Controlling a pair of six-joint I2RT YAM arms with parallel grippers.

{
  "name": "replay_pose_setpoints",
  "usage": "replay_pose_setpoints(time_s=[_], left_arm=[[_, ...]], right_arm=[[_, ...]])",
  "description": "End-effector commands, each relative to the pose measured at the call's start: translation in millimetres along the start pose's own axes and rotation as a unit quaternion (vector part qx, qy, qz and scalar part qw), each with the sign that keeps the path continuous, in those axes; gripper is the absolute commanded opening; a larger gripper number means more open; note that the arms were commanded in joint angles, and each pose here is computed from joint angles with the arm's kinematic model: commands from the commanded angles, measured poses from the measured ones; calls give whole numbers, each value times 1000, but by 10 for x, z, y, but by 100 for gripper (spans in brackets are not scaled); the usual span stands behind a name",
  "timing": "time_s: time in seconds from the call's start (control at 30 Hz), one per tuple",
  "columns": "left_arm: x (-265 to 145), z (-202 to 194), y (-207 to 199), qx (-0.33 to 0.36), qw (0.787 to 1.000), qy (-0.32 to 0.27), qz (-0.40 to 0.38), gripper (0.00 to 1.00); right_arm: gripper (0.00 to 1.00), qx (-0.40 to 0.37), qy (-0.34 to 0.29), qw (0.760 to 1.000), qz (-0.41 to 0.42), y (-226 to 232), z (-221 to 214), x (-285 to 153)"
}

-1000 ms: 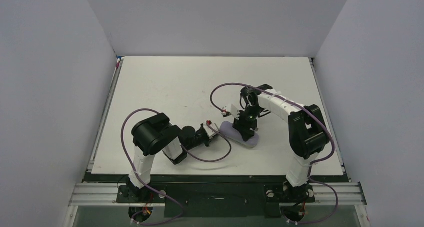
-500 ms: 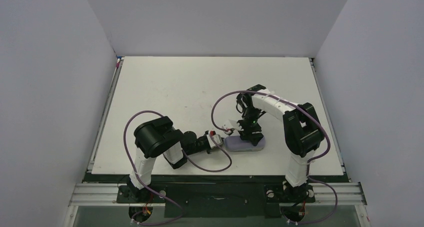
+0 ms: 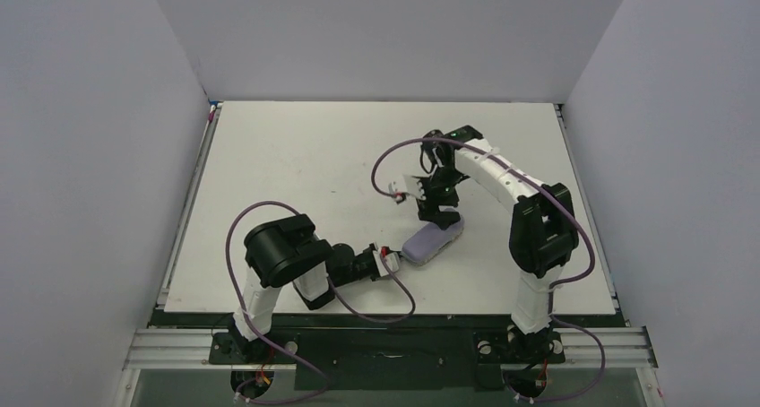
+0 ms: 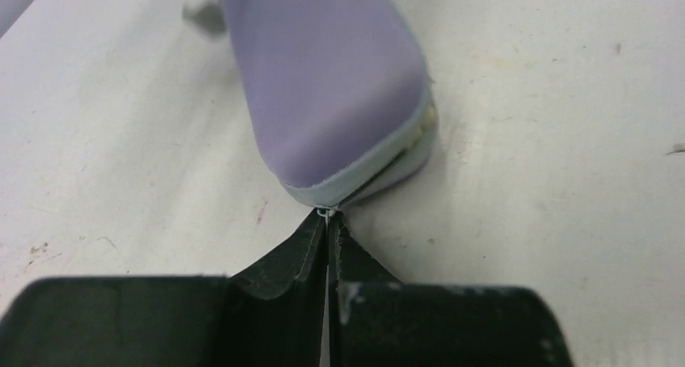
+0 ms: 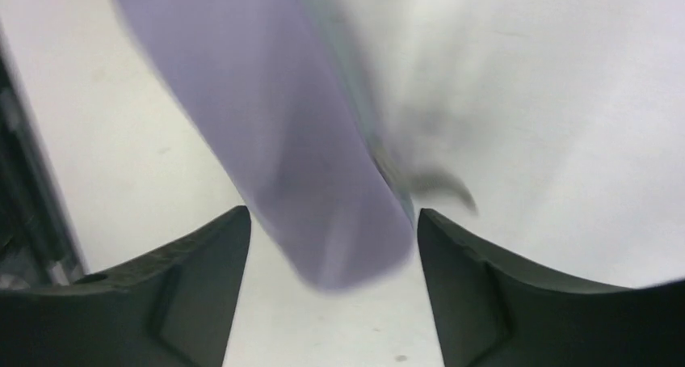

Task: Open the umbrella

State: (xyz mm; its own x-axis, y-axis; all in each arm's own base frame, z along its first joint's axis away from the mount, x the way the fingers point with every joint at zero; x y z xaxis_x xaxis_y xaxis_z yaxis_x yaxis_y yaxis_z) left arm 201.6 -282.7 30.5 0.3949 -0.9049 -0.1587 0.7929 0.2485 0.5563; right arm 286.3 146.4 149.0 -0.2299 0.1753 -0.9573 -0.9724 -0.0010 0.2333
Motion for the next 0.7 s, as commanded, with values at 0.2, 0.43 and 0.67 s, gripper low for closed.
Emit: replay_pose_setpoints(time_s=[0.2,0.43,0.67], left_arm=[[157,206,-143,4,1000,-17,-4,0],[261,287,-198,10,1000,-19,-4,0],[358,338,-243,14,1000,-16,-5,0]], right_arm=[[82,471,-224,848,-96,-219,-191,-789],[84,688,-205,696,16,299,-517,-206],[90,746,-217,629,33,405,-435,115]])
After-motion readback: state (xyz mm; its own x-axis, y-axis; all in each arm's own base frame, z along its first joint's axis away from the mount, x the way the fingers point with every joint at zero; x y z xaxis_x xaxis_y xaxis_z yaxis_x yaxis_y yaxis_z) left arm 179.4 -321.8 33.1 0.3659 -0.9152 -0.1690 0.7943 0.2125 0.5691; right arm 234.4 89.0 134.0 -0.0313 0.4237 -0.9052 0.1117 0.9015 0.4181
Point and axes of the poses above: each gripper's point midway between its finger pads, its own x axis out along the fingers, its own y axis along the line the jaws close on, z = x × y, the point moved 7 cm from there along -x, back along the fingers, and after that the axes turned 15 degrees about x, right-handed, at the moved point
